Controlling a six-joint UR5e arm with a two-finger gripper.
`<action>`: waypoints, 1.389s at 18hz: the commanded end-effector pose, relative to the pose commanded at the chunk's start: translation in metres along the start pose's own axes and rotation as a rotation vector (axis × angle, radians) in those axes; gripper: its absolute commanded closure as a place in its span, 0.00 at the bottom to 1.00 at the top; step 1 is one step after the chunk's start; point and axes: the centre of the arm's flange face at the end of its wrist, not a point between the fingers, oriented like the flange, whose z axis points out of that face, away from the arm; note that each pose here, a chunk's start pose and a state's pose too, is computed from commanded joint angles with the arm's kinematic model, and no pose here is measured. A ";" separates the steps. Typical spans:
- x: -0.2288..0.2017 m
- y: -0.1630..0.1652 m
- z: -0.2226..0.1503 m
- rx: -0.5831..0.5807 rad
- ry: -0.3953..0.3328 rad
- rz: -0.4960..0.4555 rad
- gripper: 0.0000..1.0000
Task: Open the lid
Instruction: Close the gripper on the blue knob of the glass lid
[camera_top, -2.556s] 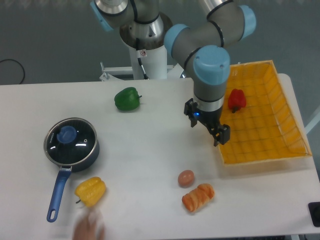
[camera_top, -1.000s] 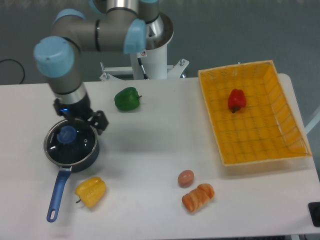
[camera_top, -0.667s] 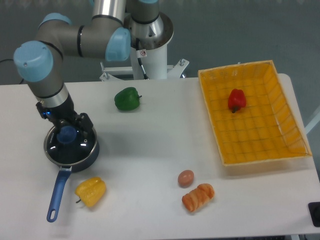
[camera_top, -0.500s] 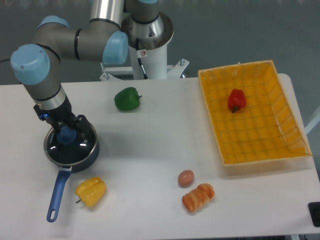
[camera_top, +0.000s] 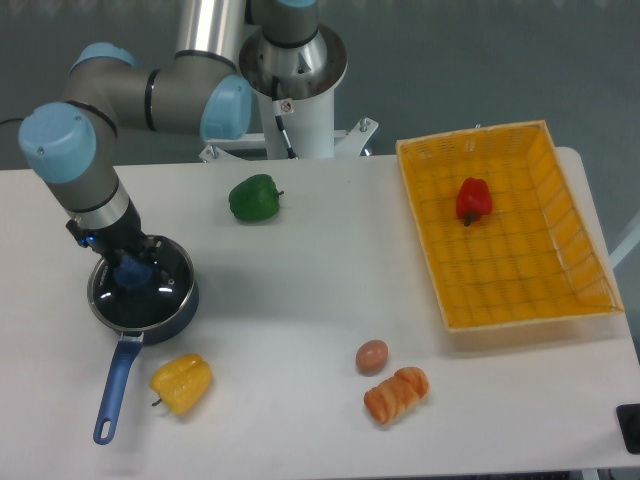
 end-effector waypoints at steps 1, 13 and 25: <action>0.008 -0.001 0.002 -0.003 0.001 0.012 0.00; 0.014 -0.003 0.016 -0.025 0.001 -0.005 0.00; 0.013 -0.004 0.026 -0.040 -0.005 -0.005 0.00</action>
